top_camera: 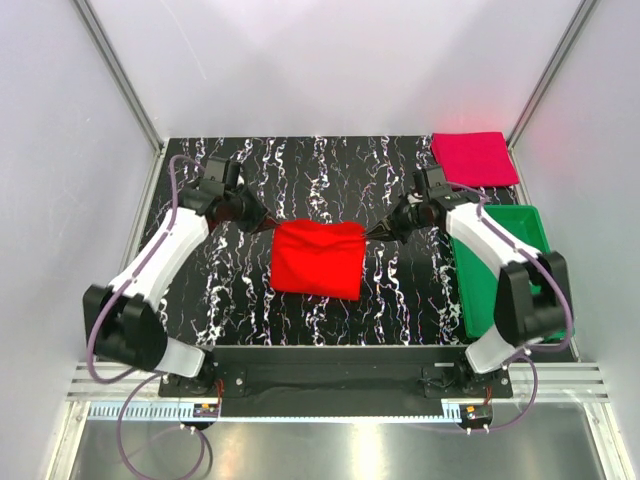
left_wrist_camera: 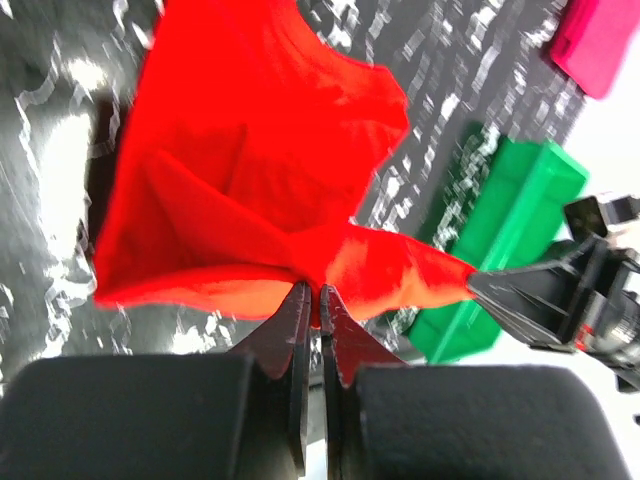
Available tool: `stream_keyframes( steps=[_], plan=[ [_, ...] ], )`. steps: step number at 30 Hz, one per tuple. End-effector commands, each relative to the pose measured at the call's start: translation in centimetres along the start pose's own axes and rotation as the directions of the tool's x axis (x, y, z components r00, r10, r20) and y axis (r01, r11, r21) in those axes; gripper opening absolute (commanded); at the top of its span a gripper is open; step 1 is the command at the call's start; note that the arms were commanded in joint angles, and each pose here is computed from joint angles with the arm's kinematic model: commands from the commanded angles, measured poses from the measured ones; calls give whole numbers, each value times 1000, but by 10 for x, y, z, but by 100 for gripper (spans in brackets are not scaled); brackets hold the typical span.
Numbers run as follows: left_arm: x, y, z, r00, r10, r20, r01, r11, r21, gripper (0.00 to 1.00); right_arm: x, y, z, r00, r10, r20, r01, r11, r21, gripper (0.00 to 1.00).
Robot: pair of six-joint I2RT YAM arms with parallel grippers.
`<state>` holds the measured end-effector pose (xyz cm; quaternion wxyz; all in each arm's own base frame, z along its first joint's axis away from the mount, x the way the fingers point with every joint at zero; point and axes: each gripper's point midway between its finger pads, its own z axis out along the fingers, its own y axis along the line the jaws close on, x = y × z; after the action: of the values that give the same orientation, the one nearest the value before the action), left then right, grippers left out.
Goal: Fold and stack the t-shirts
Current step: Fold the tshirt
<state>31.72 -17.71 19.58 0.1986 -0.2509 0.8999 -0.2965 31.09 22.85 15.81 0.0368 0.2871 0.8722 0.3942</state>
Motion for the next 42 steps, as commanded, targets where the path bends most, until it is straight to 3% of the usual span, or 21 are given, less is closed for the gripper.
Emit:
stream_keyframes(
  steps=[1,16,18,26,31,34,38,42],
  plan=[
    [-35,-13,9,998,40,56,-42,998,38,0,-21,15,6,997,-63,-51,61,997,-49,0],
    [-104,1,101,999,18,-49,-17,1000,16,0,-91,7,57,995,-31,-98,28,999,-30,0],
    [-101,5,116,995,17,-103,-14,1000,27,0,-96,2,62,995,-24,-97,23,1000,-18,0],
    [-111,3,151,988,51,-146,-43,997,56,0,-115,-7,75,996,4,-87,-4,1000,2,0],
    [-120,1,166,984,97,-148,-86,993,76,16,-130,-15,80,998,14,-60,-12,1000,23,2],
    [-131,3,168,977,164,-133,-159,986,45,23,-137,-24,80,999,-1,-45,4,998,63,16],
    [-151,-4,134,955,294,-37,-295,955,-28,36,-154,-13,50,978,-209,26,200,962,185,47],
    [-144,-21,108,934,357,-4,-357,934,-10,40,-148,7,33,935,-354,30,344,923,174,54]
  ],
)
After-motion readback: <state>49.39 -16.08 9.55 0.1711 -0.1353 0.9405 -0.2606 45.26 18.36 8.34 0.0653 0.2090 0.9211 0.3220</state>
